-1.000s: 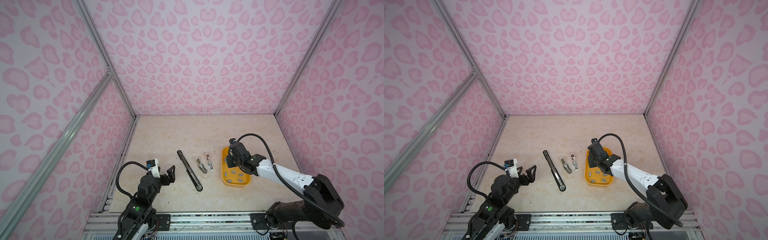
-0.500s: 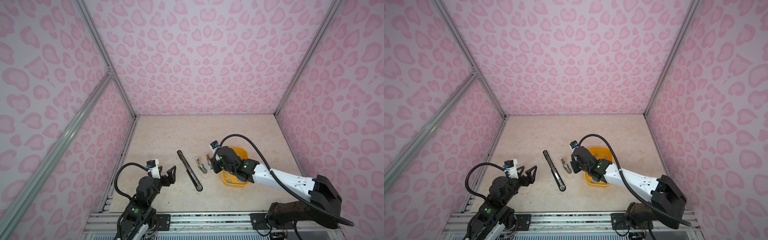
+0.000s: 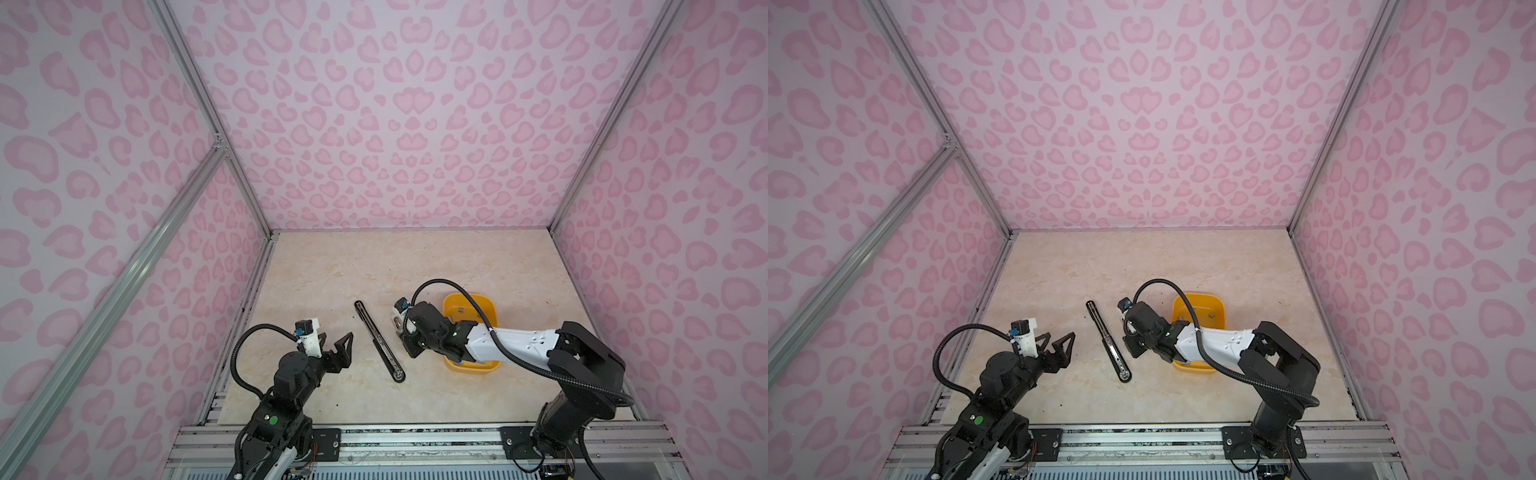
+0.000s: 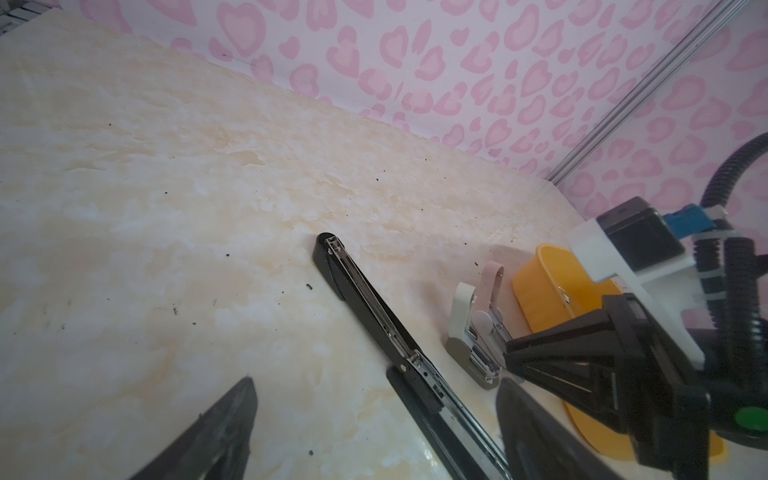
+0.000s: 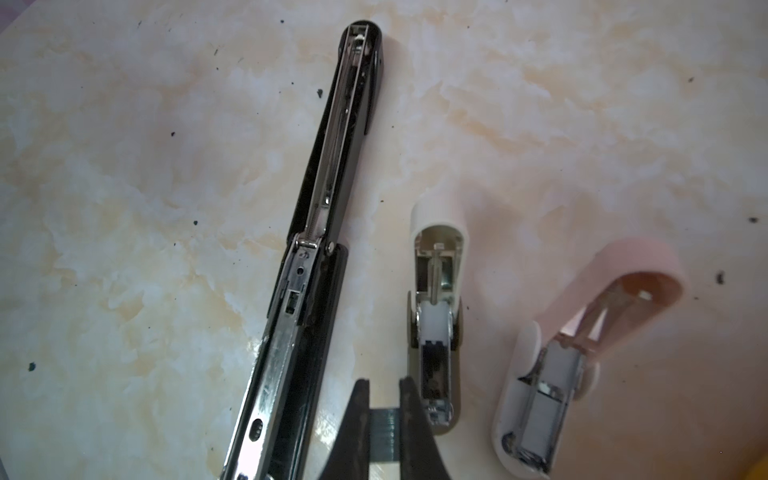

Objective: Load the staples into the stapler
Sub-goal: 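Lower the staple strip into the white stapler's channel with the right gripper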

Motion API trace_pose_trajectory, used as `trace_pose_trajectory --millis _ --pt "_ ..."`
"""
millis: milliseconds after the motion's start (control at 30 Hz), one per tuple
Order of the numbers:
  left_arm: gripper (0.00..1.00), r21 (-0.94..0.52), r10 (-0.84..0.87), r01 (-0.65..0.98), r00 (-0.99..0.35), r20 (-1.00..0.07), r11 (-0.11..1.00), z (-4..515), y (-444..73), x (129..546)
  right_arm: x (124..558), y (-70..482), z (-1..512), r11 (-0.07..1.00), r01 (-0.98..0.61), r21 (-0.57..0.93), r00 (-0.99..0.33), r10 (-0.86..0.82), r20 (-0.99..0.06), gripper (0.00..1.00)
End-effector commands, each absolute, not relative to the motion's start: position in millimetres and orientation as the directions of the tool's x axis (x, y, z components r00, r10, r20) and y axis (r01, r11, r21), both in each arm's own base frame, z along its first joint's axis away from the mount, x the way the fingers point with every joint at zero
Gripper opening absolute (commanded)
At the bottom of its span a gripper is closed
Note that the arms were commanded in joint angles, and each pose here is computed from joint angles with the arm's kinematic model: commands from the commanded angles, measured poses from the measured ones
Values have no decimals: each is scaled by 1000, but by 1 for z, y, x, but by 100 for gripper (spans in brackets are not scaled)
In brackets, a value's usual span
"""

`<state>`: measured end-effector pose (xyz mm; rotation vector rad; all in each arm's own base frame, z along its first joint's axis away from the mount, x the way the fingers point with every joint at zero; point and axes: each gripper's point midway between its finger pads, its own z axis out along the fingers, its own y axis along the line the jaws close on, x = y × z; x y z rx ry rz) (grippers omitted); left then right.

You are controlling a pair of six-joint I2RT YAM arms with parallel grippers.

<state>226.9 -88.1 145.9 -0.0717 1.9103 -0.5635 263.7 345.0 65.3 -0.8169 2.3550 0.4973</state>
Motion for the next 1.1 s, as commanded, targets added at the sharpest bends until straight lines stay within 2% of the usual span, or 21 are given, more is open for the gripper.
trace_pose_trajectory --millis 0,467,533,1067 --pt "91 -426 -323 227 -381 -866 876 154 -90 227 273 343 59 744 -648 164 -646 -423 -635 10" --pt "90 -429 -329 244 -361 -873 870 158 -90 225 284 335 50 772 -621 133 -663 -426 -616 10" --pt "89 -429 -318 277 -367 -874 860 158 -96 224 285 333 48 785 -612 92 -659 -442 -609 9" --pt "85 -422 -294 292 -395 -870 858 156 -102 225 284 337 42 787 -611 83 -667 -456 -589 8"
